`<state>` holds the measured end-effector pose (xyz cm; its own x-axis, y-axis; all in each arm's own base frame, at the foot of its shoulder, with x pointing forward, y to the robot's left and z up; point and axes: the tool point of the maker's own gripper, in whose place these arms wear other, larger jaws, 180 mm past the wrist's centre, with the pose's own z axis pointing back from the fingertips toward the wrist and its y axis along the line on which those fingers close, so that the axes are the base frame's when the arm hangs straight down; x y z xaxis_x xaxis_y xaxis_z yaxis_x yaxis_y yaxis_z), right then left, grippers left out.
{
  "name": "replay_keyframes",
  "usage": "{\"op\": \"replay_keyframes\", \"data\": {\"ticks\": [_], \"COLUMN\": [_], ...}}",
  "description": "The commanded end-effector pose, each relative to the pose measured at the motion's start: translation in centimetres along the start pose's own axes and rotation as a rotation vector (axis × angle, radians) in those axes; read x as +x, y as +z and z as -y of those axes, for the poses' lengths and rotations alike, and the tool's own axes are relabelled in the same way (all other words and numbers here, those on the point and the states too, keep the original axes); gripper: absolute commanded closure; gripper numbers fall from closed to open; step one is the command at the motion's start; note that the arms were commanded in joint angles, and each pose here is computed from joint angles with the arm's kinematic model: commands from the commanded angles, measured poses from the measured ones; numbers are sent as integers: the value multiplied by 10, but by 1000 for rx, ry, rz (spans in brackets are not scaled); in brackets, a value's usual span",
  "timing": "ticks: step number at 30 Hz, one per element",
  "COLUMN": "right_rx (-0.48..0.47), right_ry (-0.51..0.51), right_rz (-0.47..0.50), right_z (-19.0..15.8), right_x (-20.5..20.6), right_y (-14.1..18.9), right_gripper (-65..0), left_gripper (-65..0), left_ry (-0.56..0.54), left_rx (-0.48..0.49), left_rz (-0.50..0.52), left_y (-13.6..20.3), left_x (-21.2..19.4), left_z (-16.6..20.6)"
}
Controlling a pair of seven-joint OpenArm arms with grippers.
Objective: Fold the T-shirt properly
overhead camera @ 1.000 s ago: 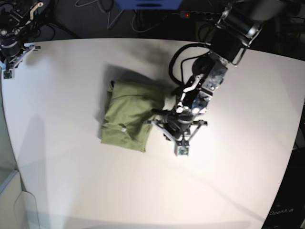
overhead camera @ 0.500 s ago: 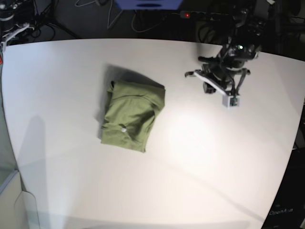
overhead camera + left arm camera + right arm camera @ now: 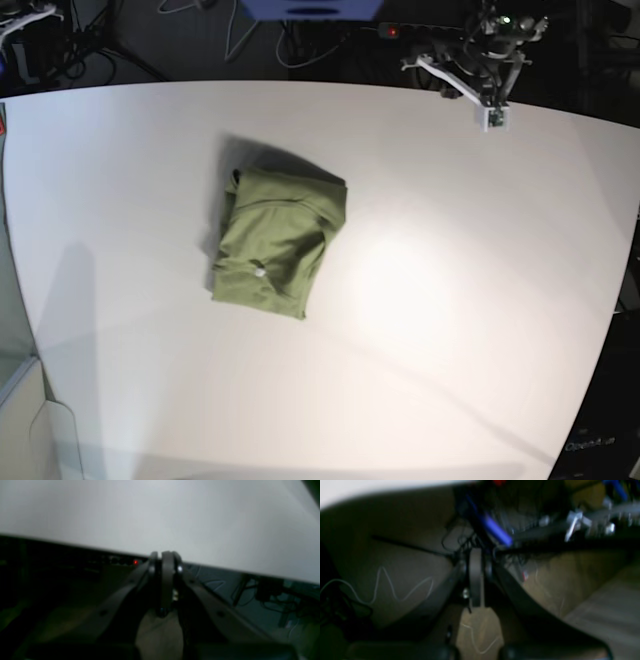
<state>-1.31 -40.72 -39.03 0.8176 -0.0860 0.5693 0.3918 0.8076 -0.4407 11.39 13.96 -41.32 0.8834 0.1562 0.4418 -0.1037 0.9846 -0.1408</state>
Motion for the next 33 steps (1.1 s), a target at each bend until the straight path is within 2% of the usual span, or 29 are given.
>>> {"op": "replay_keyframes", "data": {"ticks": [1,7,11,13,17,22,27,33], "right_rx": [-22,-15,9,26,90,215,354,613], "right_ry": [-4,-63,-129,-158,-194,-256,-286,-309], "right_rz": [21,-39,-11,-8,-66,-140,-175,-274], "right_z": [11,7,-5,-12,-39,-90,-132,-204], "right_x": [-1,-51,-72,-81,-109,-140,-152,-163], "right_y": [3,-3,-5,-7,-15,-34,-49,-49], "right_gripper": [0,0,0,0,0,0,0,0], "left_gripper": [-23,-23,-23,-23,-23,-23,-23,-23], "left_ry": [-7,-1,1,1,3,-90,-147,-248], "left_rx": [1,17,26,48,109,148,196,252], "left_rz": [-5,-101,-137,-169,-243,-284,-282,-282], "left_y": [5,15,19,14,-9,-51,-85,-123], "left_x": [-6,-44,-59,-71,-100,-149,-184,-212], "left_z": [-1,-7,-10,-18,-38,-52,-61,-66]}}
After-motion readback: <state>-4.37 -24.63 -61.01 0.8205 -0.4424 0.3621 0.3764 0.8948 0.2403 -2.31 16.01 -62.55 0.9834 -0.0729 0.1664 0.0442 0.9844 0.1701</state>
